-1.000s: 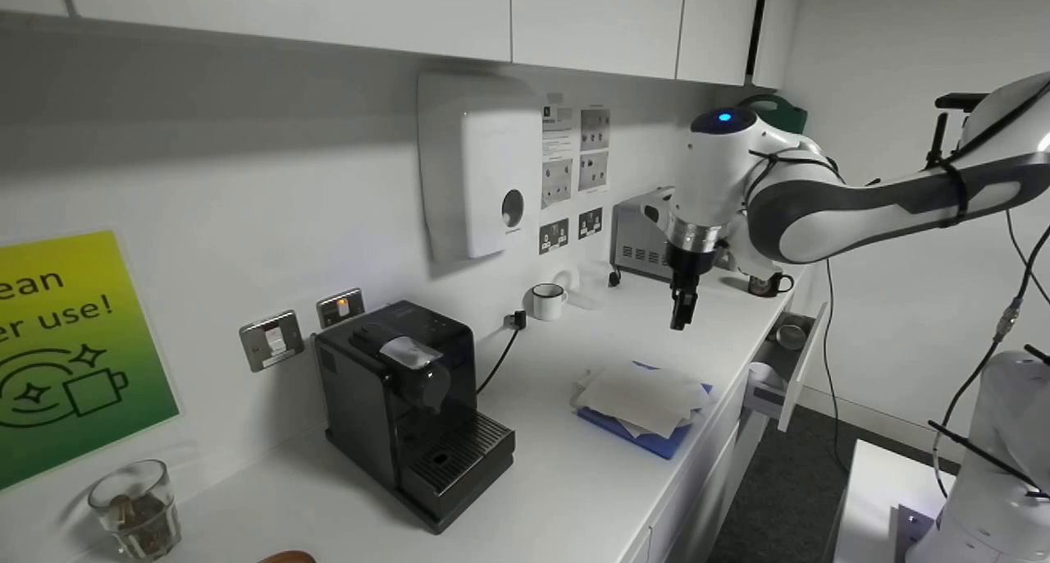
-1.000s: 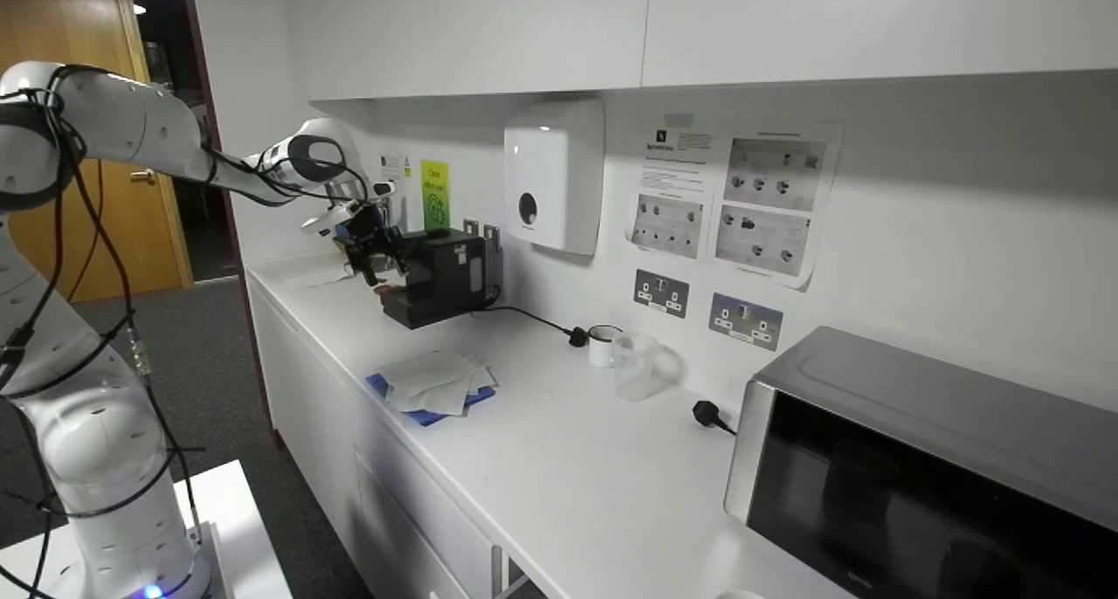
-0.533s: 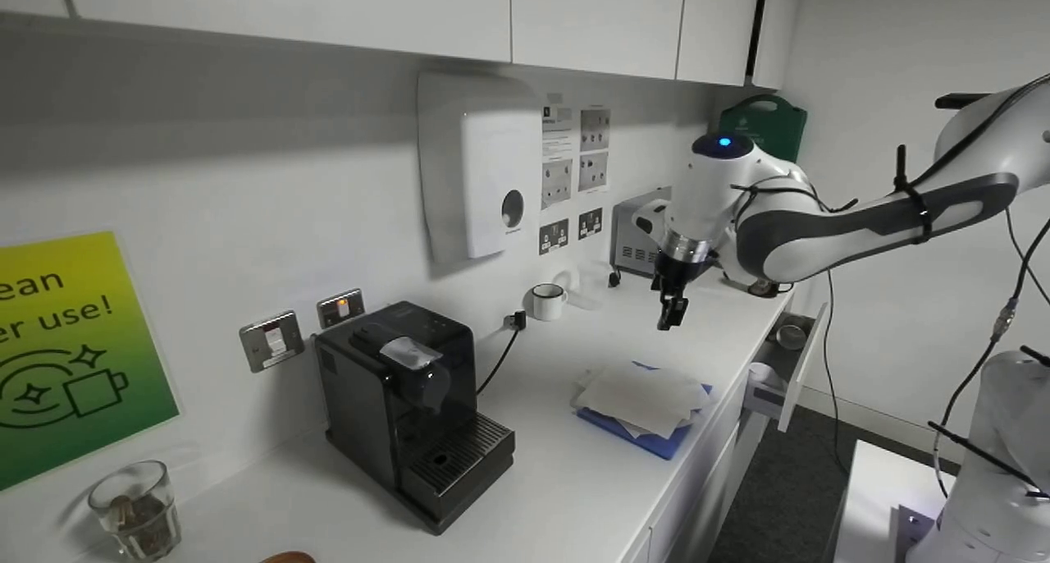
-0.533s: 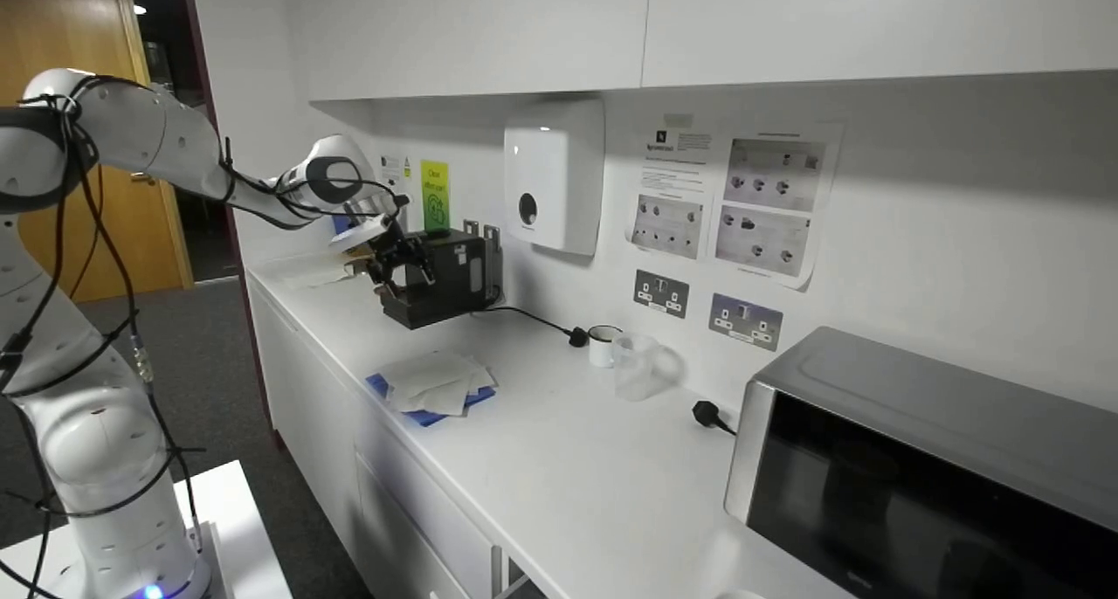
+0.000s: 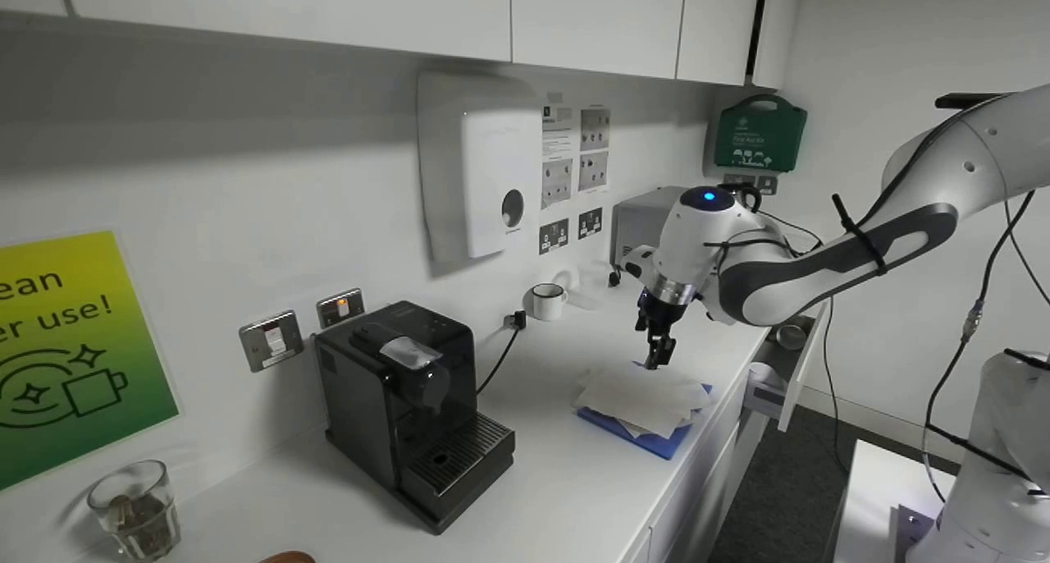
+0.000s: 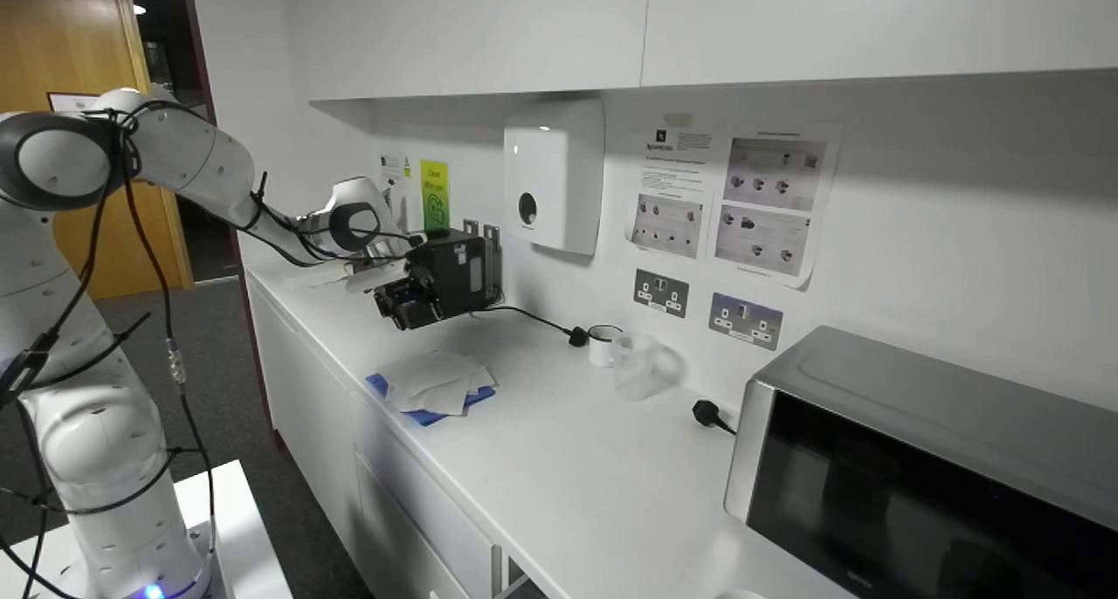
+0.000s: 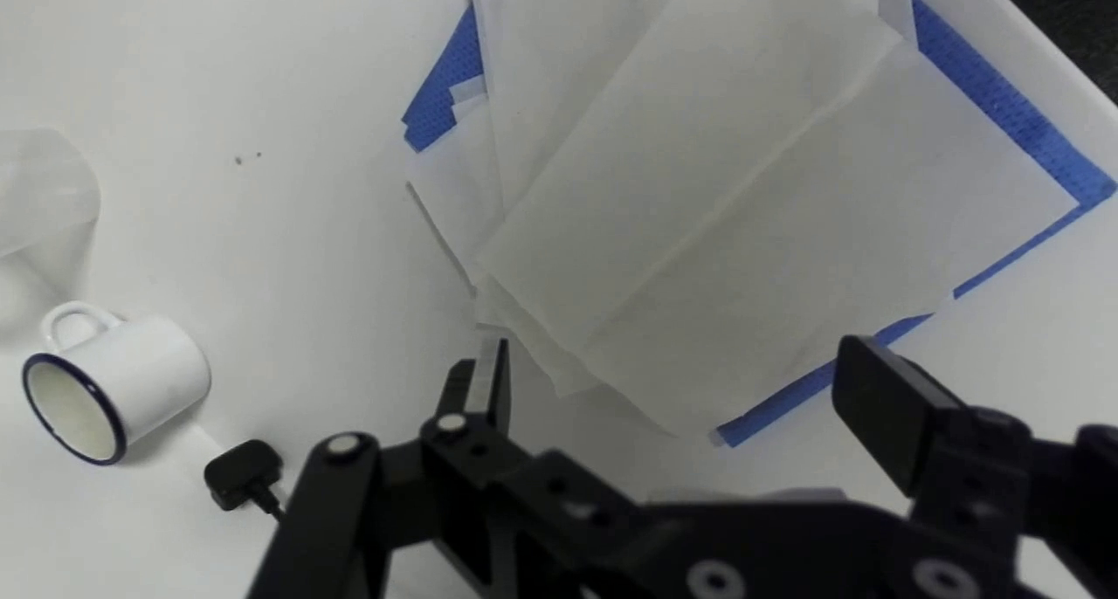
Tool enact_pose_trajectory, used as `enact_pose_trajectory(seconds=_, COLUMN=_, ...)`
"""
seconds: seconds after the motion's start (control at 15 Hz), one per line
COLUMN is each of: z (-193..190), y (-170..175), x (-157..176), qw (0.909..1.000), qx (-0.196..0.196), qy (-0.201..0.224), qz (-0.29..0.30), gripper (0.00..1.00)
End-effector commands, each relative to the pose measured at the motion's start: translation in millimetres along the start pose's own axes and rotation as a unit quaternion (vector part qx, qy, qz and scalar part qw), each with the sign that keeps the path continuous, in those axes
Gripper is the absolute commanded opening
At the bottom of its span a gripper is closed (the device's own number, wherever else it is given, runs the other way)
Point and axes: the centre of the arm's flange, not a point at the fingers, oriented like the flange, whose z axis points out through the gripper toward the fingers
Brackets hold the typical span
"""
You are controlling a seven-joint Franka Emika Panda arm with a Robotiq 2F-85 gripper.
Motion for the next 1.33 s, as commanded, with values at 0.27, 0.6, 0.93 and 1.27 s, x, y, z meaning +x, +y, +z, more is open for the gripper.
enact_pose_trajectory(seconds=0.27, z=27.1, y=-34.4, x=-16.0, qw=0.9991, qx=0.03, qy=0.025, qz=0.013, gripper=1.0)
enact_pose_trajectory(seconds=0.6, z=28.9, y=-33.4, x=-8.8, qw=0.9994, qx=0.03, qy=0.011, qz=0.012, gripper=1.0)
enact_pose_trajectory(seconds=0.93, z=26.7, y=-37.6, x=-5.1, qw=0.9993, qx=0.038, qy=0.0, qz=0.007, gripper=1.0)
enact_pose_trajectory(seconds=1.27, z=43.1, y=-43.7, x=-15.8, qw=0.9955, qx=0.082, qy=-0.036, qz=0.028, gripper=1.0)
